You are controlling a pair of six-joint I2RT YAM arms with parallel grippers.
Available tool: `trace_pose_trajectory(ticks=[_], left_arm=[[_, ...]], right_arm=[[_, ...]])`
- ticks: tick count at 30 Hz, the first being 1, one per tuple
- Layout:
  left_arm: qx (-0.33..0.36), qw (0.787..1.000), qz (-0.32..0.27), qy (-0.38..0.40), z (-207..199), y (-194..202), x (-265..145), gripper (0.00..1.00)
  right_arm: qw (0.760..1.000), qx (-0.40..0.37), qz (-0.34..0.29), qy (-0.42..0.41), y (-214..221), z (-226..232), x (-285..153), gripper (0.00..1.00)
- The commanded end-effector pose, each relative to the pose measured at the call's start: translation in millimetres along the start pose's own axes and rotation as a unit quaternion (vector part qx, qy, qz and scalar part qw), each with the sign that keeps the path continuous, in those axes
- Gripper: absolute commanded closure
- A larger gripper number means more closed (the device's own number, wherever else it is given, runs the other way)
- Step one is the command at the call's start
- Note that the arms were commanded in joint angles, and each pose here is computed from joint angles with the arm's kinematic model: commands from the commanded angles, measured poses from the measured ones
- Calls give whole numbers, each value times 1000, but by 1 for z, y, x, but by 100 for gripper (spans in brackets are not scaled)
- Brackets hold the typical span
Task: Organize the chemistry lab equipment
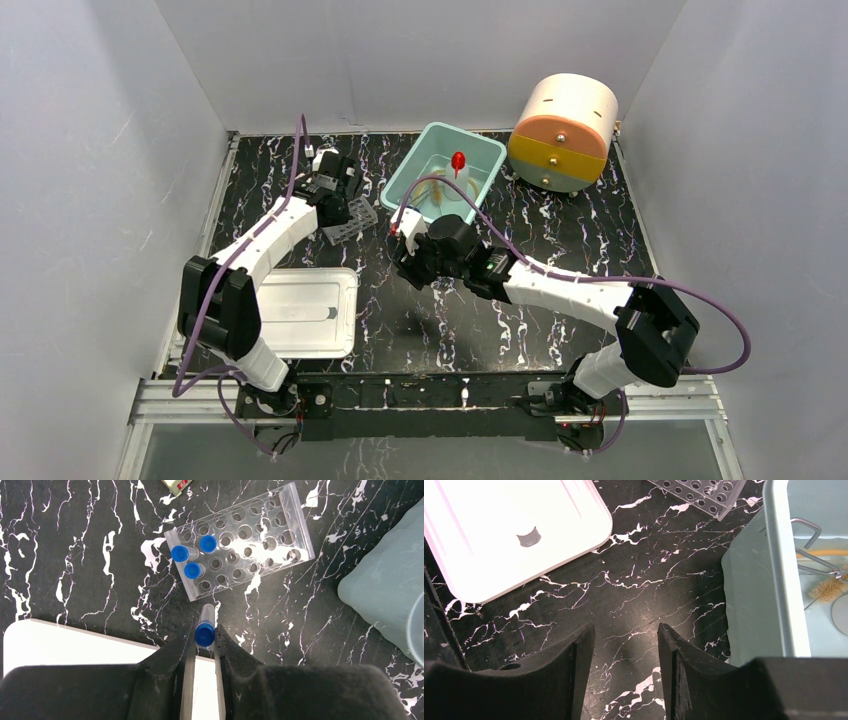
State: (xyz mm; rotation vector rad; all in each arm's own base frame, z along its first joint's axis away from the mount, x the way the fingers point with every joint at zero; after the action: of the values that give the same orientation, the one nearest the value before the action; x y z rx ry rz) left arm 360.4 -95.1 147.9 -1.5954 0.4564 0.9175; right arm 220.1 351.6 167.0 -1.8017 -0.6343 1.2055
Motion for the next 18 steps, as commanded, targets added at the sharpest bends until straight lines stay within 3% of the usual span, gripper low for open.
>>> trace_pose_trajectory(ticks=[1,18], left_arm=[[-6,1000,-27,1,-1,-14,-3,92],[-8,998,-45,-31,5,-10,14,92]], right_arm=[[999,6,-33,14,-17,-6,-9,43],[1000,10,-23,11,-12,-4,-6,43]])
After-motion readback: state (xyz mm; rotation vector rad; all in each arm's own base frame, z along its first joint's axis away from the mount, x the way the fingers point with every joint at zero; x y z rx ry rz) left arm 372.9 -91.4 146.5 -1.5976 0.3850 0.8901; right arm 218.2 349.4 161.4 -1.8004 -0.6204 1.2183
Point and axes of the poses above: each gripper's point midway between its finger pads, its own x axis out along the fingers, its own z axis along the line the jaws close on, y = z × x, the point moved 2 cm from there along -x, back along the fingers, and after that the axes turned 8 degrees about -x, right-handed, at the moved point
